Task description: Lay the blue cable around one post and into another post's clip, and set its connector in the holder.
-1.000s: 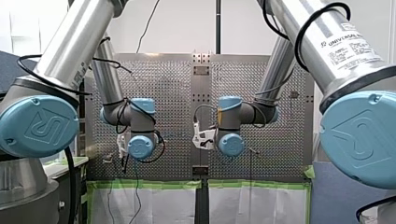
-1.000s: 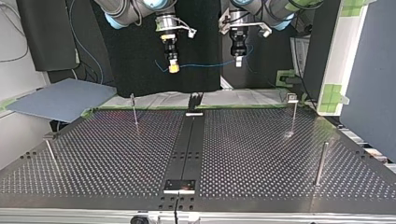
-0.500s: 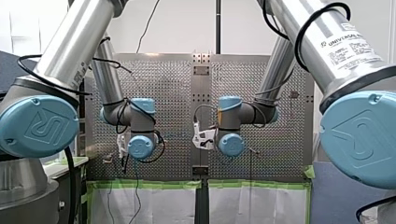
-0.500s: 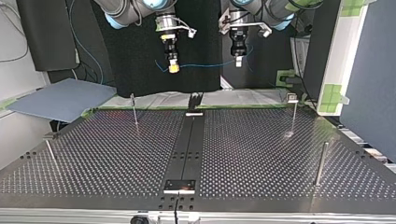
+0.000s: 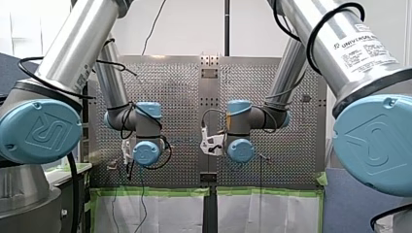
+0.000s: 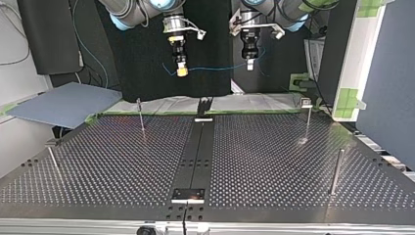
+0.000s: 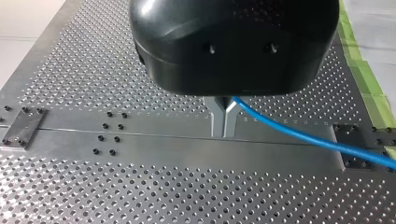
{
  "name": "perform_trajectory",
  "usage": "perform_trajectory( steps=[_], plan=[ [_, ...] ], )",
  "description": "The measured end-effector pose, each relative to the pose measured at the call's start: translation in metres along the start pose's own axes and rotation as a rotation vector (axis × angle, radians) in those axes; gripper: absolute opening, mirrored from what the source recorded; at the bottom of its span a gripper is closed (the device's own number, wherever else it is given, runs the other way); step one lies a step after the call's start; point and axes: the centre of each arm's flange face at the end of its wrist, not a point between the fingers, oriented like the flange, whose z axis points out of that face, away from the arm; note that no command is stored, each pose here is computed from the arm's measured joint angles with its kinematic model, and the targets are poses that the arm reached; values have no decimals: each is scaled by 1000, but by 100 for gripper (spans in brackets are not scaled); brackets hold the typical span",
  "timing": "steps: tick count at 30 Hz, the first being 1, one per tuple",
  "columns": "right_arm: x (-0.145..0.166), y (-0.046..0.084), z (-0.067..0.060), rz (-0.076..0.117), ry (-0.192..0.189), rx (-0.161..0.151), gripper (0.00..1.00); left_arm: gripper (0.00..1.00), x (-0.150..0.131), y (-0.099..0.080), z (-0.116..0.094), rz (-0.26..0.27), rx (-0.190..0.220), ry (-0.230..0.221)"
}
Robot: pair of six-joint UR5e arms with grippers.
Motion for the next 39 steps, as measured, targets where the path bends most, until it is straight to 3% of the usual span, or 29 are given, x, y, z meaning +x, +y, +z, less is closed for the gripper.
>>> perform_trajectory(
  steps=[24,32,39],
  plan=[
    [0,0,0,-1,-1,0,0,0,0,0,0,1,0,1],
    [-29,-4,-6,-24,-71,10,0,0,0,0,0,1,0,1],
    [-35,-4,-8,-27,-83,11,0,0,0,0,0,1,0,1]
  ],
)
